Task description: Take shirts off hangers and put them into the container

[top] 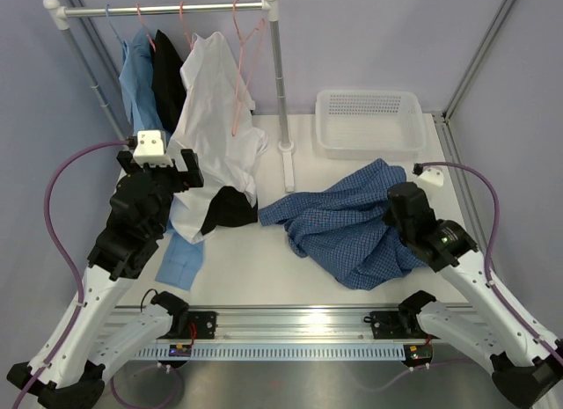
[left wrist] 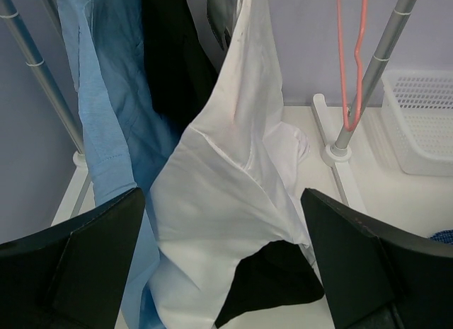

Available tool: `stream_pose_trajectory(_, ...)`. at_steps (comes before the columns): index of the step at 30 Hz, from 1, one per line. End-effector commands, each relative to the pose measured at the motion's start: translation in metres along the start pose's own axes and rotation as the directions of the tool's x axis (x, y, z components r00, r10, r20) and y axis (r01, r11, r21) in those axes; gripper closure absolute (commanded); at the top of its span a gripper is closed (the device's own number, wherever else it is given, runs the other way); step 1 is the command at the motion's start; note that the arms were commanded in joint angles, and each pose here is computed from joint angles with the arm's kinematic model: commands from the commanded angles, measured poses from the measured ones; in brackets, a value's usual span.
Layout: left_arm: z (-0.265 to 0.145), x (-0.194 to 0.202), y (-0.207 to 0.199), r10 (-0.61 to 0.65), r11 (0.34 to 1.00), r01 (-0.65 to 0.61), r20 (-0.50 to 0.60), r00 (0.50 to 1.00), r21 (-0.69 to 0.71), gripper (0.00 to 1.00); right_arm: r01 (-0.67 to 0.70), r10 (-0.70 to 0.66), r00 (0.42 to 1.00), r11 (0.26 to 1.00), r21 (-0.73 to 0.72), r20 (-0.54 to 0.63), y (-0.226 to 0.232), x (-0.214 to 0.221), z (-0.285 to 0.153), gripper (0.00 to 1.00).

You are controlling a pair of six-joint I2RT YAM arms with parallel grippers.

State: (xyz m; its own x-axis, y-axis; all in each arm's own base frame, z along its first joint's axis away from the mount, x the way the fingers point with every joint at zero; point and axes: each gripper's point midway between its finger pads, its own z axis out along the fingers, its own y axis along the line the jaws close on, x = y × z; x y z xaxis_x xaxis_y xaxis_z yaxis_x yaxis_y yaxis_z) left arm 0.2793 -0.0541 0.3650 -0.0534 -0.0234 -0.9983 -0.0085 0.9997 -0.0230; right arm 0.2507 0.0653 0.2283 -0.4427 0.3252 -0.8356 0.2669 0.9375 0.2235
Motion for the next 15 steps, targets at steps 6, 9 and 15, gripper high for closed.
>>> stream_pose_trajectory(6,-0.001,-0.015,0.001,-0.030,1.000,0.031,0.059,0.998,-0.002,0.01,-0.178,0.204,0.942,0.977,0.117,-0.268,-0.030,0.099,0.022,0.28)
stream_pose_trajectory(9,-0.001,-0.015,0.000,-0.031,1.000,0.031,0.060,0.998,0.003,0.01,-0.164,0.202,0.930,0.976,0.146,-0.306,-0.033,0.112,0.029,0.00)
stream_pose_trajectory(15,-0.002,-0.015,0.002,-0.026,1.000,0.027,0.063,0.998,-0.003,0.01,-0.071,0.150,0.906,0.976,0.207,-0.396,-0.033,0.137,0.055,0.01)
